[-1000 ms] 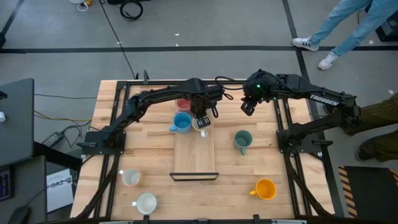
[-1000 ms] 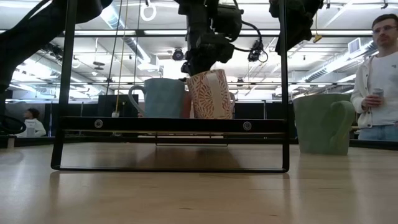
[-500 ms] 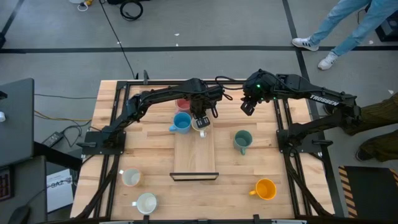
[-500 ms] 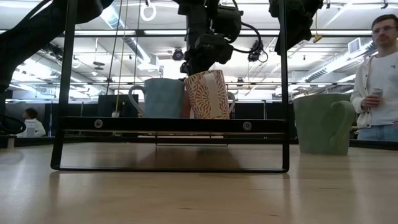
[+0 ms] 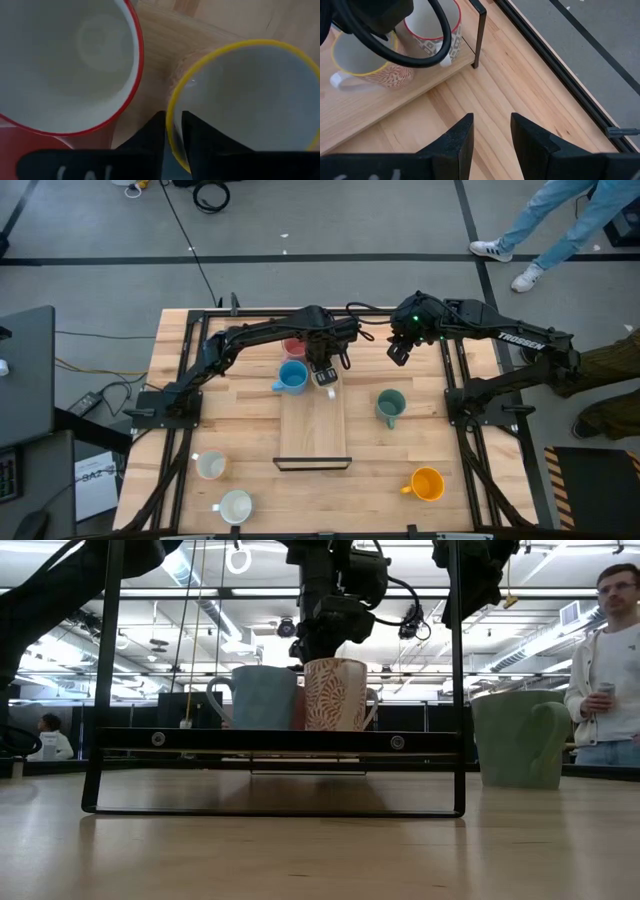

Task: Place coffee mugs
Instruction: Put the orange patterned mug on the shelf, then put the yellow patterned mug on the shelf

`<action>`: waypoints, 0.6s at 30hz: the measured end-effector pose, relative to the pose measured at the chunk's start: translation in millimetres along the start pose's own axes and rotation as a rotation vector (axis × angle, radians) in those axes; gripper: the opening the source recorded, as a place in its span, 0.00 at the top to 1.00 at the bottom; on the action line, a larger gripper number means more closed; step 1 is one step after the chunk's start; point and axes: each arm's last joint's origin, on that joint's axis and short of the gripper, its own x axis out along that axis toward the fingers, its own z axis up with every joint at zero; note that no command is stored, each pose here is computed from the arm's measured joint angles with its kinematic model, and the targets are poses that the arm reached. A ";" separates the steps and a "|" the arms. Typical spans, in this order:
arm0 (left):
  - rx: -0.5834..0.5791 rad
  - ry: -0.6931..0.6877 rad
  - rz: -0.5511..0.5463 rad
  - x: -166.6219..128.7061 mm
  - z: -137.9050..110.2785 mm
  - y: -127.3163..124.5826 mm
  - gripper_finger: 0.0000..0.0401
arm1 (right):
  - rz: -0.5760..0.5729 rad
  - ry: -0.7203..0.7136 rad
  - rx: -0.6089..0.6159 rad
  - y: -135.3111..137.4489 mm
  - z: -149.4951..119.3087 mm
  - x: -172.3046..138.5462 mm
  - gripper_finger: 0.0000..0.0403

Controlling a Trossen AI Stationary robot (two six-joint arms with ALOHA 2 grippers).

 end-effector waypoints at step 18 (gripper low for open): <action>-0.026 -0.005 0.059 -0.1 0.1 1.7 0.66 | 0.000 0.000 -0.011 0.0 0.0 0.0 0.67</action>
